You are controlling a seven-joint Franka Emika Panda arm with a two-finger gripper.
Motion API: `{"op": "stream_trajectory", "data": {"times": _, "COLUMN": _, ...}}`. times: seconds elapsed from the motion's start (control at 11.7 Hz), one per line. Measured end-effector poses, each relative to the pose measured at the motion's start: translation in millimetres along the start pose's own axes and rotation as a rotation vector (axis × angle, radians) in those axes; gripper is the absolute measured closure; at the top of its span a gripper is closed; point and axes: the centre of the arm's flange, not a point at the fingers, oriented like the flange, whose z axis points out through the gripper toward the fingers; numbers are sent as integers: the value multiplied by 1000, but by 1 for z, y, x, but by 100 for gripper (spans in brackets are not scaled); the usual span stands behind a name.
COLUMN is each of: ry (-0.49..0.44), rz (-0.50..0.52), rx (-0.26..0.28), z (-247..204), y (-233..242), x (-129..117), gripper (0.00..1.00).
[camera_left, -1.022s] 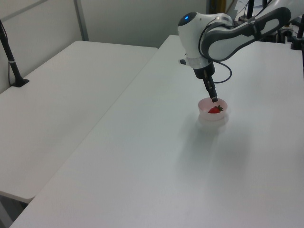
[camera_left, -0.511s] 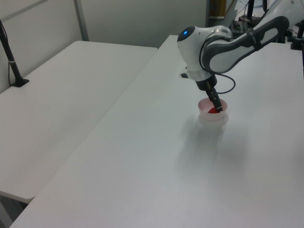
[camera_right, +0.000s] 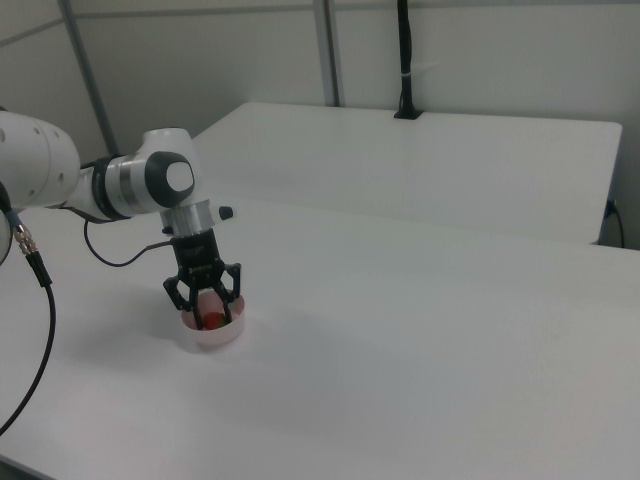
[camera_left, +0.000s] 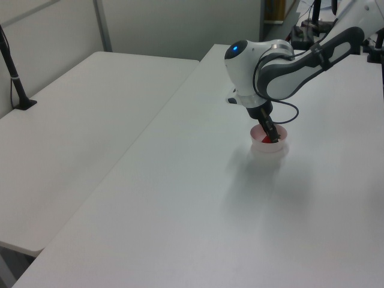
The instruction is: Pick up strawberry from bowl
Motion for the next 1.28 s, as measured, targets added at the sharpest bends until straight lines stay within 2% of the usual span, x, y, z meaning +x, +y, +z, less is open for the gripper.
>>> {"op": "stream_trajectory", "data": {"times": 0.26, "ry": -7, "rz": -9, "rx": -2, "z": 9, "y": 5, "x": 2, "gripper": 49}}
{"op": "stream_trajectory", "data": {"times": 0.34, "ry": -5, "rz": -9, "rx": -4, "z": 8, "y": 5, "x": 2, "gripper": 56}}
{"op": "stream_trajectory", "data": {"times": 0.51, "ry": 0, "rz": -8, "rx": -6, "z": 5, "y": 6, "x": 2, "gripper": 60}}
{"op": "stream_trajectory", "data": {"times": 0.85, "ry": 7, "rz": -4, "rx": -11, "z": -3, "y": 9, "x": 2, "gripper": 60}}
{"op": "stream_trajectory", "data": {"times": 1.02, "ry": 6, "rz": 8, "rx": -10, "z": -24, "y": 12, "x": 0, "gripper": 62}}
{"op": "stream_trajectory", "data": {"times": 1.11, "ry": 5, "rz": 18, "rx": -2, "z": -41, "y": 14, "x": -3, "gripper": 67}}
{"op": "stream_trajectory", "data": {"times": 1.28, "ry": 2, "rz": 7, "rx": 14, "z": -70, "y": 18, "x": -12, "gripper": 69}}
